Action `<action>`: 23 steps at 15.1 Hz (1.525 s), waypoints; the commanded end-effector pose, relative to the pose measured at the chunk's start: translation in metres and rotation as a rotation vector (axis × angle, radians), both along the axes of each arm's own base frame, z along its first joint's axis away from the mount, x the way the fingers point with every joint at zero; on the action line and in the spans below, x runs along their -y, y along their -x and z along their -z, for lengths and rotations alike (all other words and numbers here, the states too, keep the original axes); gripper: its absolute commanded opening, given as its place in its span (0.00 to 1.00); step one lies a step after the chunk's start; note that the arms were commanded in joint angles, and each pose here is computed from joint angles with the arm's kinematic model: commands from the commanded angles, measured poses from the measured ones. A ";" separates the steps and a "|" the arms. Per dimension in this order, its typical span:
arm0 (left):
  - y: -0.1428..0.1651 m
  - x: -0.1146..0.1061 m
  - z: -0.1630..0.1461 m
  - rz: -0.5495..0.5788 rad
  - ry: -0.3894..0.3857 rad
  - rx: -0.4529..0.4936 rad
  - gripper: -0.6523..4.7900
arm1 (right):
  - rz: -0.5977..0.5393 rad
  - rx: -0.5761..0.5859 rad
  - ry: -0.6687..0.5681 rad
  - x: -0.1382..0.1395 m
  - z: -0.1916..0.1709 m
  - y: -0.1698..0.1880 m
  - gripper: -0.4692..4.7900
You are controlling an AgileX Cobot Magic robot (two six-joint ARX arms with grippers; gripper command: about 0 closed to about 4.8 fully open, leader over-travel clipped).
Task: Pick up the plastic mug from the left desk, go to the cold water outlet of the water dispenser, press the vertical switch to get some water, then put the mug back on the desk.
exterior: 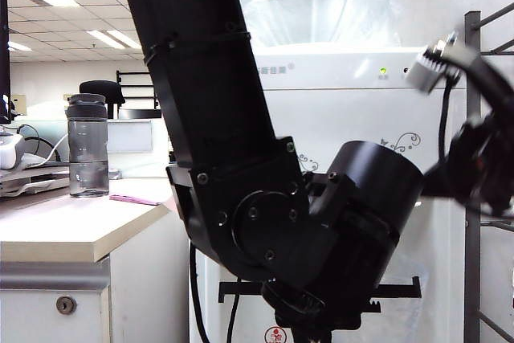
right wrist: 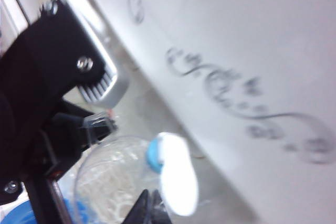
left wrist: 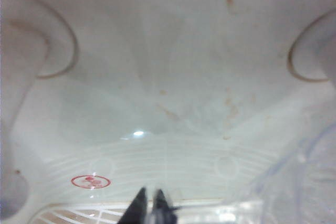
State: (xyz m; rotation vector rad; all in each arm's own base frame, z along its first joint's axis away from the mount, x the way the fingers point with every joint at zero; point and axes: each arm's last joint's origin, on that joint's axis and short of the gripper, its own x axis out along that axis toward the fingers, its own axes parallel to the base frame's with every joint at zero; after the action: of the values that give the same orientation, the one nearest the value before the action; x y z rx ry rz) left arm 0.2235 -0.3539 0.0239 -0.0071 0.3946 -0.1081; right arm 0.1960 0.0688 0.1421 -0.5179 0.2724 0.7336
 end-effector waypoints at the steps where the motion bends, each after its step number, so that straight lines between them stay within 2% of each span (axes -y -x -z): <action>1: -0.002 0.003 -0.006 -0.015 0.041 0.028 0.11 | 0.033 0.033 -0.005 0.003 -0.008 -0.002 0.09; 3: -0.002 0.003 -0.006 -0.016 0.041 0.028 0.11 | 0.053 0.033 -0.004 0.006 -0.007 -0.005 0.09; 8: -0.002 0.003 -0.006 -0.015 0.041 0.028 0.11 | -0.008 -0.026 -0.038 0.006 0.000 -0.023 0.09; 12: -0.002 0.003 -0.006 -0.015 0.041 0.028 0.11 | -0.003 -0.057 -0.028 0.003 0.007 -0.035 0.09; 15: -0.002 0.003 -0.006 -0.015 0.041 0.028 0.11 | 0.000 -0.058 -0.027 0.003 0.009 -0.037 0.09; 23: -0.002 0.003 -0.006 -0.015 0.041 0.028 0.11 | -0.001 -0.150 -0.007 0.004 0.016 -0.032 0.09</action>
State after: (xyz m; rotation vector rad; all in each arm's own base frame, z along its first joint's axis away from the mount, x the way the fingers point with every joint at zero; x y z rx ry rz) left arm 0.2235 -0.3539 0.0238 -0.0067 0.3946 -0.1077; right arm 0.2313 0.0659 0.1312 -0.4693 0.3477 0.7649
